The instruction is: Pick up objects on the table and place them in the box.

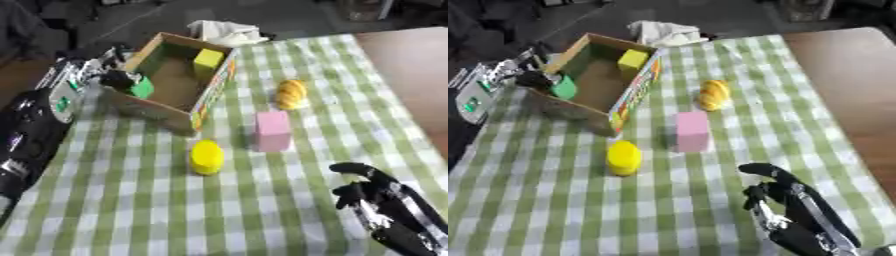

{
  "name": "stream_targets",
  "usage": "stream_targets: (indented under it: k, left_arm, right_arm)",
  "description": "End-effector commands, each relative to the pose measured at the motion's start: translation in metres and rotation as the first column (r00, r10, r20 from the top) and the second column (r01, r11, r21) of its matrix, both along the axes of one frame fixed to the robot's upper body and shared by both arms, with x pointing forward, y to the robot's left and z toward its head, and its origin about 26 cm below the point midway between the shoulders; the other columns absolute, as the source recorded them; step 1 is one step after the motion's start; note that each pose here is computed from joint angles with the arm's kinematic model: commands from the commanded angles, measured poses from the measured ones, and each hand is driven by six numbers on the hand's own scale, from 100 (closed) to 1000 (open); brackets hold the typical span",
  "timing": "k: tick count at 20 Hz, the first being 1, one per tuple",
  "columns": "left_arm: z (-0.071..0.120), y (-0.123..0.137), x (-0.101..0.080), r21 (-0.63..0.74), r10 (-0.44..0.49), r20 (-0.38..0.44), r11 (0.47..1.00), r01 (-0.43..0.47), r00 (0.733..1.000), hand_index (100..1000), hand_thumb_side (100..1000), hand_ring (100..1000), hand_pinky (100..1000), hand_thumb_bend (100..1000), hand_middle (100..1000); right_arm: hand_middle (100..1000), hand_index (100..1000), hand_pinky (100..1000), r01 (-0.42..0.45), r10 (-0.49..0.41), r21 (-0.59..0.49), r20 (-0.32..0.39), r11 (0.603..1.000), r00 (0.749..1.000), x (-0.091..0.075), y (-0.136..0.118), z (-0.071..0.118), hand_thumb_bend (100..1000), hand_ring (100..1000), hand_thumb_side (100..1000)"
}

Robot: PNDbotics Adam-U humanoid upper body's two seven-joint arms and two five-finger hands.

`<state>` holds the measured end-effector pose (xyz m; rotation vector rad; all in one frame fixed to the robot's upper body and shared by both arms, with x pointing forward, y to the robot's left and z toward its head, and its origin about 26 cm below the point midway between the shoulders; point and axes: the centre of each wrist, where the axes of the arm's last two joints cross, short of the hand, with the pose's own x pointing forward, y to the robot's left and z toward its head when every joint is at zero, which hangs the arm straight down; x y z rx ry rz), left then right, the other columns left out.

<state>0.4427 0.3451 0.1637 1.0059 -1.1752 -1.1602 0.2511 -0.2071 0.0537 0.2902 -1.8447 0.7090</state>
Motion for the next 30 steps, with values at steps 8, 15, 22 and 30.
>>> stream_targets:
  k: [8, 15, 22, 30]
  left_arm:
    - [0.071, -0.002, -0.05, -0.041, -0.15, 0.287, 0.985, 0.169, 0.946, 950, 273, 684, 661, 100, 692]
    - [0.084, -0.033, -0.117, -0.226, -0.252, 0.463, 0.894, 0.388, 0.85, 929, 383, 646, 601, 100, 635]
    - [0.046, -0.045, -0.152, -0.442, -0.219, 0.498, 0.768, 0.463, 0.839, 914, 516, 633, 577, 100, 611]
    - [0.002, -0.06, -0.161, -0.612, -0.187, 0.518, 0.601, 0.514, 0.835, 908, 577, 634, 572, 100, 607]
  right_arm:
    - [798, 816, 712, 0.004, 0.0, -0.049, 0.089, 0.999, 0.996, 0.003, -0.013, 0.022, 100, 482, 418]
    - [808, 848, 722, -0.031, 0.102, -0.242, 0.284, 0.97, 0.953, 0.015, -0.042, 0.076, 100, 488, 286]
    - [866, 919, 749, 0.011, 0.242, -0.525, 0.411, 0.851, 0.879, 0.033, -0.073, 0.136, 100, 548, 142]
    - [896, 945, 765, 0.107, 0.25, -0.692, 0.395, 0.714, 0.884, 0.071, -0.093, 0.182, 100, 602, 100]
